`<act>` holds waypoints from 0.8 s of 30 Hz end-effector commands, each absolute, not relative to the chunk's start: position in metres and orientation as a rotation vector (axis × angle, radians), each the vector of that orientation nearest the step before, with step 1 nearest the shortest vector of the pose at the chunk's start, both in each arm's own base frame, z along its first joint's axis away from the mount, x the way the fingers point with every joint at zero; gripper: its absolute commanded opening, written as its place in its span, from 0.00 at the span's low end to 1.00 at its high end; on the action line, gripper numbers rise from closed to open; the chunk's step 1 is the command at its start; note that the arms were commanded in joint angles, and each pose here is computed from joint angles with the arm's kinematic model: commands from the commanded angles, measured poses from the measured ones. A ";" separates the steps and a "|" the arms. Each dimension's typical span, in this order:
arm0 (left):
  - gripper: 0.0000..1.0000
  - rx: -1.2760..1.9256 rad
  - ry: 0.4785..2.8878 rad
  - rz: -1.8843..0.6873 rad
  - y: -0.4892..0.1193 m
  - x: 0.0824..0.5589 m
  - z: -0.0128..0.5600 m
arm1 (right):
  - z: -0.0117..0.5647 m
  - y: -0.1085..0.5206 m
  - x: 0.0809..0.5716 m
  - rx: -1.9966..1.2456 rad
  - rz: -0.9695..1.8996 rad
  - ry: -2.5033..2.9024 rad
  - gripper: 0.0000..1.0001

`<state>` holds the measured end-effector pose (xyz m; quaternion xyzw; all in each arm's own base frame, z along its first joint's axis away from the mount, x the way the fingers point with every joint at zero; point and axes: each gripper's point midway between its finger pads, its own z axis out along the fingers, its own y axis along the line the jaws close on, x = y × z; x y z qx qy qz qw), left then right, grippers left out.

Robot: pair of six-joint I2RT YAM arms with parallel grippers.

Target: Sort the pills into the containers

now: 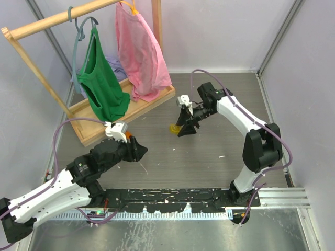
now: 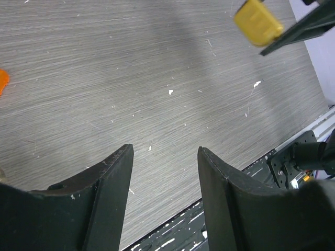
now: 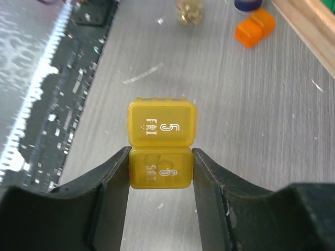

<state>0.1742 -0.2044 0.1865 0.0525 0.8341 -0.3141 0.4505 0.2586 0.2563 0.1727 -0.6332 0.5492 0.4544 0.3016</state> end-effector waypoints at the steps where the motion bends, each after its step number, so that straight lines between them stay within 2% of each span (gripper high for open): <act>1: 0.54 0.103 1.949 -0.887 -0.214 0.177 0.228 | 0.246 0.264 0.229 -1.572 1.334 1.318 0.19; 4: 0.54 0.103 1.934 -0.914 -0.218 0.177 0.233 | 0.252 0.259 0.236 -1.594 1.180 1.346 0.19; 8: 0.55 0.098 1.878 -1.001 -0.227 0.175 0.249 | 0.255 0.245 0.271 -1.635 0.735 1.383 0.19; 15: 0.57 0.116 1.809 -1.073 -0.241 0.178 0.275 | 0.281 0.216 0.314 -1.750 0.182 1.363 0.19; 24: 0.58 0.138 1.817 -1.046 -0.247 0.184 0.275 | 0.302 0.196 0.338 -1.823 -0.263 1.319 0.20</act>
